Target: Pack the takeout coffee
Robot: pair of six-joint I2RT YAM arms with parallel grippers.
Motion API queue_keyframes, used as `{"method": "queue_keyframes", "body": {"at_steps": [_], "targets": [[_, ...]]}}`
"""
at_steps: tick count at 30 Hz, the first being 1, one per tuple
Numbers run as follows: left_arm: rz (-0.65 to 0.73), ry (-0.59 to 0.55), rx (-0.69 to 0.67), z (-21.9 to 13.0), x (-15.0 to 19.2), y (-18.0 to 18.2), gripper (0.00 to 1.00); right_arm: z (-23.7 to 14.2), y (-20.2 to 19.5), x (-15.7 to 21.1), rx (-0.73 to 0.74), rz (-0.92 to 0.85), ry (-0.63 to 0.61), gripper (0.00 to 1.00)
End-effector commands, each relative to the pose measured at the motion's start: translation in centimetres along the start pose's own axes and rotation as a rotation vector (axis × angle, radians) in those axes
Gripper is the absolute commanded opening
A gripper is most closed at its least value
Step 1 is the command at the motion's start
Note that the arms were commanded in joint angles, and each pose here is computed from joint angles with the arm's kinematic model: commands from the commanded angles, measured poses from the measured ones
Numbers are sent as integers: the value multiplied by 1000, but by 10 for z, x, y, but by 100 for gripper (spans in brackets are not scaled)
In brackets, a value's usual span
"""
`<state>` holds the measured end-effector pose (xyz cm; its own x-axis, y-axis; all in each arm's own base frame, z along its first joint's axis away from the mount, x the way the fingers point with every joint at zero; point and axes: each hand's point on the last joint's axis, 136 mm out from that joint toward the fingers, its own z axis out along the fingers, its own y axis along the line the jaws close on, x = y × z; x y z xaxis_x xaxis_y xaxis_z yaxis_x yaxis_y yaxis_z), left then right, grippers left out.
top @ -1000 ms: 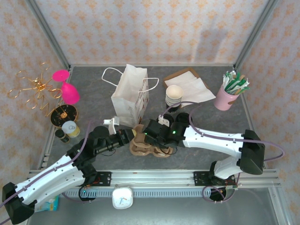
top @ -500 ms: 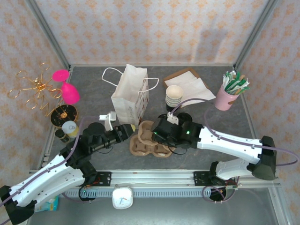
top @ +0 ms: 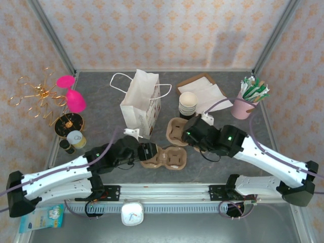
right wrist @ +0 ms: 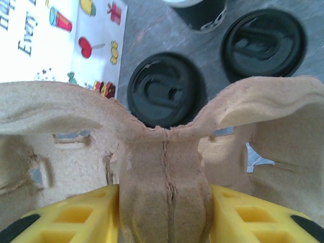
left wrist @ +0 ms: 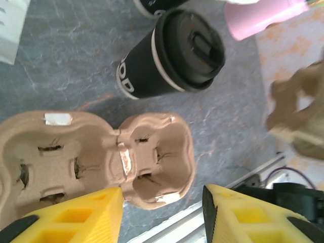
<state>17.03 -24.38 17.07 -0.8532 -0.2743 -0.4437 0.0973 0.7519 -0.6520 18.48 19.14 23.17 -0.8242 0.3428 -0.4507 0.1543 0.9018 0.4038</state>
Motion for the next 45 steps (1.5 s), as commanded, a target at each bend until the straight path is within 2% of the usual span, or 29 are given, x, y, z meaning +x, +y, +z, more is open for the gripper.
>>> {"method": "queue_keyframes", "body": {"at_steps": [1, 4, 7, 10, 16, 20, 24, 29, 37, 39, 41, 45], "targets": [[13, -65, -99, 10, -5, -1, 48, 1, -30, -9, 80, -54, -23, 46], [49, -50, -209, 25, 2, 9, 49, 6, -45, -14, 116, -52, -32, 46], [83, -36, -263, 43, 5, 9, 52, 12, -56, -18, 136, -47, -37, 46], [124, -19, -378, 57, 8, 20, 53, 17, -61, -20, 136, -37, -33, 46], [185, 24, -508, 83, 21, 34, 54, 25, -67, -24, 134, -31, -35, 46], [208, 29, -635, 84, 24, 53, 54, 27, -68, -25, 125, -31, -36, 46], [186, 58, -643, 83, 37, 70, 55, 24, -67, -31, 124, -40, -52, 46], [159, 10, -771, 57, 32, 101, 57, 22, -63, -33, 110, -41, -57, 46], [87, -116, -1010, -18, 18, 159, 61, 23, -59, -34, 92, -39, -54, 46], [62, -140, -991, -27, 13, 159, 62, 24, -57, -35, 86, -41, -57, 46], [47, -147, -905, -23, 7, 143, 62, 23, -57, -36, 89, -45, -61, 46], [47, -136, -660, 1, -2, 70, 62, 23, -58, -38, 99, -49, -68, 46]]}}
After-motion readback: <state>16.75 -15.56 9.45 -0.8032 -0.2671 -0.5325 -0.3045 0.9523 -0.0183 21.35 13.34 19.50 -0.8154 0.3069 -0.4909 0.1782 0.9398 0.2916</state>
